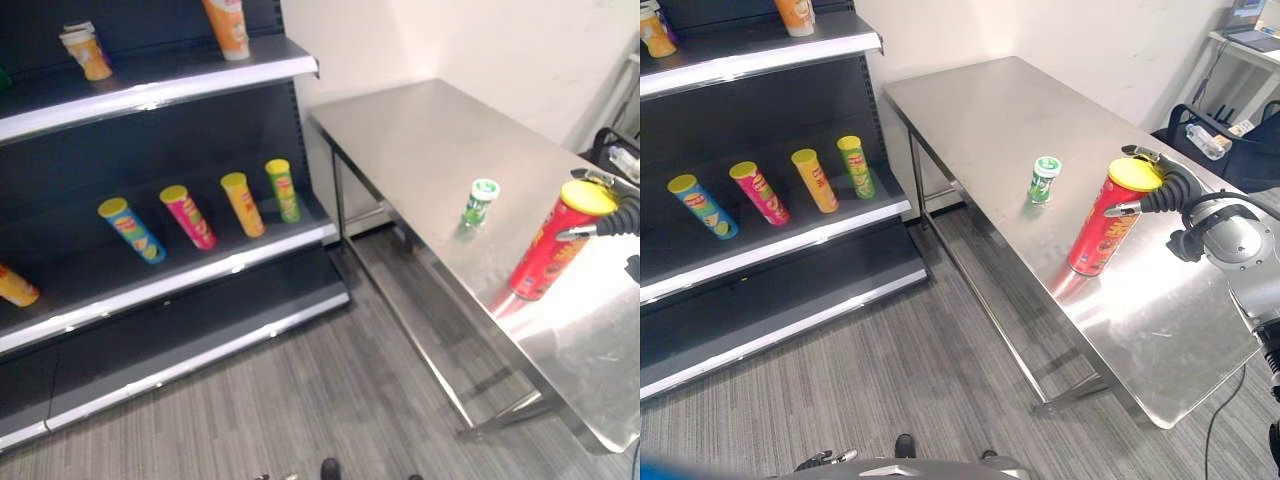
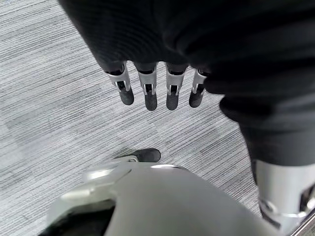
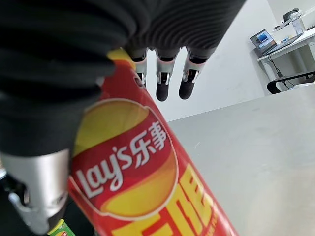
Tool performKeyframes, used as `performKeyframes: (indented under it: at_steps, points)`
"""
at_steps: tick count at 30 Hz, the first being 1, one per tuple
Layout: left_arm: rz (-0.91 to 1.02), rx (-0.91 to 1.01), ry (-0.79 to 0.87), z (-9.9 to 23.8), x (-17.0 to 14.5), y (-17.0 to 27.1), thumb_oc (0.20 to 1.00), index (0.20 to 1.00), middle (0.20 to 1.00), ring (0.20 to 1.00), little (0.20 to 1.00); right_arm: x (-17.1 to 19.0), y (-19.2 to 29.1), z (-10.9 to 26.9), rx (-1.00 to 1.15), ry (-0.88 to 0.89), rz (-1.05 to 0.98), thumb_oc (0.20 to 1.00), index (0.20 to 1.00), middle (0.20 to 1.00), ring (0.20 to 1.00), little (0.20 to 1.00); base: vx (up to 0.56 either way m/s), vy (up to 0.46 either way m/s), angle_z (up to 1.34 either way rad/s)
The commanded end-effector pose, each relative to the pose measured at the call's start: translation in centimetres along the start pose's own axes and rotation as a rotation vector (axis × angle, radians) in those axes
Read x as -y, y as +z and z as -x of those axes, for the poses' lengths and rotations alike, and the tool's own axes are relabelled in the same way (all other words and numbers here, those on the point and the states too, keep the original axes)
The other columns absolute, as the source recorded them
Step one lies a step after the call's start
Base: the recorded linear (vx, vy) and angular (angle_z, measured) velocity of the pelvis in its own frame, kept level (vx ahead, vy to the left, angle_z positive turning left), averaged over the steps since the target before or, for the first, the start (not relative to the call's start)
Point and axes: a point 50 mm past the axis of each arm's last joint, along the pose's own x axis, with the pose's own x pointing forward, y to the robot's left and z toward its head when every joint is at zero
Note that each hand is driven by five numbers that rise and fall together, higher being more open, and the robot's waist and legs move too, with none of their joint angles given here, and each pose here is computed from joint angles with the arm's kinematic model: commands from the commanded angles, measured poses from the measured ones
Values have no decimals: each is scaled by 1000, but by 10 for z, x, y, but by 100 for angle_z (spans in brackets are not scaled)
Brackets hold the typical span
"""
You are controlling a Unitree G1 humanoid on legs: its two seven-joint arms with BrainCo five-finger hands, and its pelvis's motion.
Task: Put the goods on the table back onto the shelves and tidy them up.
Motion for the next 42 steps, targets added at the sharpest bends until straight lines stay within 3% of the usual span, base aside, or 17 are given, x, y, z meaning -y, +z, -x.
performKeyframes:
  at_steps: [1, 13, 17, 20, 26, 29, 37, 42]
  points:
    - [-41, 40, -4, -1, -7, 12, 1000, 1000, 1000, 1000, 1000, 8, 11, -7, 30, 55, 26, 200, 200, 200, 200, 200, 0, 0, 0]
    - [-23, 57, 3, -1, -9, 16, 1000, 1000, 1000, 1000, 1000, 17, 19, 3, 75, 18, 65, 200, 200, 200, 200, 200, -1, -3, 0]
    - [8, 67, 20, -1, -12, 17, 1000, 1000, 1000, 1000, 1000, 27, 24, 13, 120, -69, 65, 200, 200, 200, 200, 200, -8, -50, 2]
    - [52, 83, 56, 0, -19, 20, 1000, 1000, 1000, 1000, 1000, 41, 47, 28, 263, -246, 41, 200, 200, 200, 200, 200, -28, -103, 4]
    - [155, 169, 81, -1, -23, 42, 1000, 1000, 1000, 1000, 1000, 56, 71, 45, 386, -405, 85, 200, 200, 200, 200, 200, -113, -50, 35]
    - [186, 143, 102, 0, -24, 31, 1000, 1000, 1000, 1000, 1000, 56, 78, 51, 430, -432, 97, 200, 200, 200, 200, 200, 75, 136, 43]
    - [68, 154, 123, 0, -31, 36, 1000, 1000, 1000, 1000, 1000, 52, 76, 65, 430, -493, 116, 200, 200, 200, 200, 200, 124, 436, 28]
    - [-57, 167, 160, 2, -50, 48, 1000, 1000, 1000, 1000, 1000, 23, 94, 46, 505, -419, 88, 200, 200, 200, 200, 200, 98, 607, 18]
